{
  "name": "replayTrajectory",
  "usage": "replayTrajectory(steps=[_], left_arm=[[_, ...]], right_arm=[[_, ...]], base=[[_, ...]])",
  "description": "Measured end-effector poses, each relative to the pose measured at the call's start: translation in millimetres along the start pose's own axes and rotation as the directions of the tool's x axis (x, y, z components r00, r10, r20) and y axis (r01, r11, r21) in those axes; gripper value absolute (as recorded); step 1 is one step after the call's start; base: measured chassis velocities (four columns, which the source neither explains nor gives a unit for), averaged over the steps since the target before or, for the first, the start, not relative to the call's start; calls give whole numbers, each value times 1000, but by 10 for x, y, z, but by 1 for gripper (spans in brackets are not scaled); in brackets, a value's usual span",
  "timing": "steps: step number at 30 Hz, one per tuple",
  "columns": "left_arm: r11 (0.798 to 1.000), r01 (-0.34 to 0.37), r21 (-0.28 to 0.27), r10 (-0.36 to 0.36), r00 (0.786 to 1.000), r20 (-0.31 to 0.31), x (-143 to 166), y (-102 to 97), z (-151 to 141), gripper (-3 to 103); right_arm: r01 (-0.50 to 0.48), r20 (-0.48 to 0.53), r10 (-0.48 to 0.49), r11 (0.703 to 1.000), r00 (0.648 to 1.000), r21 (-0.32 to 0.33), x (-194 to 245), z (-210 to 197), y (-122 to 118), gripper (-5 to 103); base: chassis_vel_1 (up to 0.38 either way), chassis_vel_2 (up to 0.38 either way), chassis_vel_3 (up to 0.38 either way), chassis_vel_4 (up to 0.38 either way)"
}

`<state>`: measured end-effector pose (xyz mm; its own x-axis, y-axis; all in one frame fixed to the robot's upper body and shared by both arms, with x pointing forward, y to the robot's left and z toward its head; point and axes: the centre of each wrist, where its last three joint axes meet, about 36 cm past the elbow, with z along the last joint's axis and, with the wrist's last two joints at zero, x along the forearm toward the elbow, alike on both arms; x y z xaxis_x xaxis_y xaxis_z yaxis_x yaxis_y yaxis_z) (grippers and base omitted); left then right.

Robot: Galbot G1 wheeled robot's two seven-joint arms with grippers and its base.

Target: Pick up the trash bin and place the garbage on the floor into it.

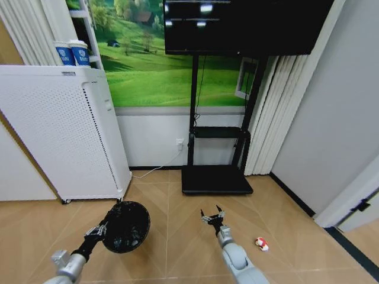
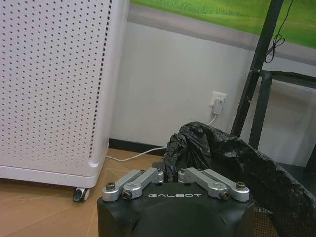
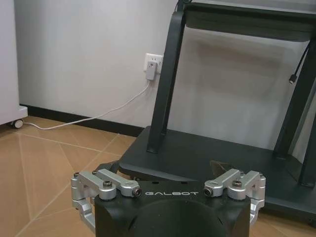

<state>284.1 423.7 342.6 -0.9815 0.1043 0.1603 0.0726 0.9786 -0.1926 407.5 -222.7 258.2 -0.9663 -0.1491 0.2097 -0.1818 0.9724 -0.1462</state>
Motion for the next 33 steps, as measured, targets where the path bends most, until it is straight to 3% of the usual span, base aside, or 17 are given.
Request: replayTrajectory(steps=[12,21,33], left_arm=[[1000,2,-2,-2,1000,5,26,-13,7,7],[999,36,-1,-36,999,26,164,145,-92,7],[999,44,6,-44,998,40,181,191,-93,7]], right_arm=[[-2,-43,4,1000,999,31,152,183,-46,100],[31,-230,1,990,973,136,155,469,68,100],[61,-372,6,984,928,168,436,835,-8,100]], base=[[-197,186,201,-190],[-152,160,112,-98],[40,-20,-22,24]])
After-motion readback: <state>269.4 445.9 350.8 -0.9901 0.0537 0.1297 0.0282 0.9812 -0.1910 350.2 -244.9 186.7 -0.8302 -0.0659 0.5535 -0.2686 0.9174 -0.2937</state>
